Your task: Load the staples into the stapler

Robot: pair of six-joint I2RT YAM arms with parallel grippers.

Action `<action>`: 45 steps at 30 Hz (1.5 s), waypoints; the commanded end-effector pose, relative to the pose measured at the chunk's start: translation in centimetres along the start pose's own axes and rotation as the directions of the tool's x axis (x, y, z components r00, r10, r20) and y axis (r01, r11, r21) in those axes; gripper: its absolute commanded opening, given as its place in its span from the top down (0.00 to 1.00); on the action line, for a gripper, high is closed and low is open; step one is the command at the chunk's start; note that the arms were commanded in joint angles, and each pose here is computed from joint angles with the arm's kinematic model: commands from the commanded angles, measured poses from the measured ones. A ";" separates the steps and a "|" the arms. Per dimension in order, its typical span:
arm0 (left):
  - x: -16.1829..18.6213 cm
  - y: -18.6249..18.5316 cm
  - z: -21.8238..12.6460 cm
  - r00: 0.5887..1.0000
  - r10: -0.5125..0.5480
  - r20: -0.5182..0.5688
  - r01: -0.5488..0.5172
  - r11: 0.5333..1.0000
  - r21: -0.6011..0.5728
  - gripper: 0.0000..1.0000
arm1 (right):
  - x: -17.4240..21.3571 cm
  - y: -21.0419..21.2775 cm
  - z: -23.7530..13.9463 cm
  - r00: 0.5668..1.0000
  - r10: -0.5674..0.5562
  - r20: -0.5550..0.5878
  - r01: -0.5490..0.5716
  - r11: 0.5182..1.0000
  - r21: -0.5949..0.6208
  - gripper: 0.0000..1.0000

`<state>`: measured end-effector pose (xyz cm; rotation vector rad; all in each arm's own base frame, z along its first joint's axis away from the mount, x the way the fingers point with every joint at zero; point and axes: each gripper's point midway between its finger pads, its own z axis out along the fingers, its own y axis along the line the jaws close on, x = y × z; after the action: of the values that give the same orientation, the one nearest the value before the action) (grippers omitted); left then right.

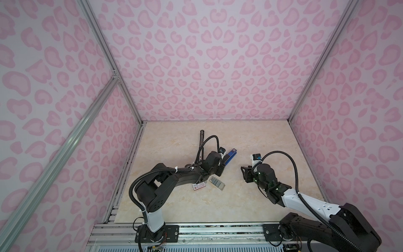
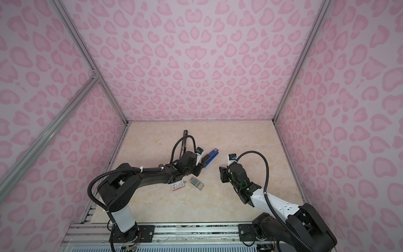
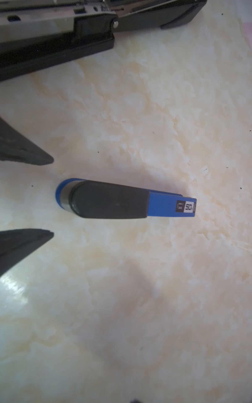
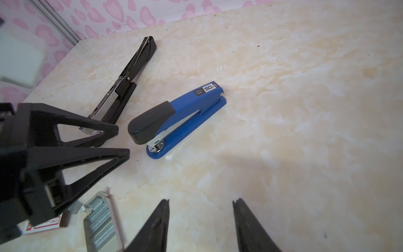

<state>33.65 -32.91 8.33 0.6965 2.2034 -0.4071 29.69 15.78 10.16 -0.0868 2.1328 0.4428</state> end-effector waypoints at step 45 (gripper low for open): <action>3.4 0.5 5.8 0.846 -0.010 -0.533 0.016 1.000 0.007 0.89 | 1.0 -1.1 -1.6 0.997 0.078 0.007 -0.078 0.997 0.000 0.50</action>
<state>37.86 -35.92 4.57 0.8427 2.5937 -0.2980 28.06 14.69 9.97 -0.0212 2.1399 0.5037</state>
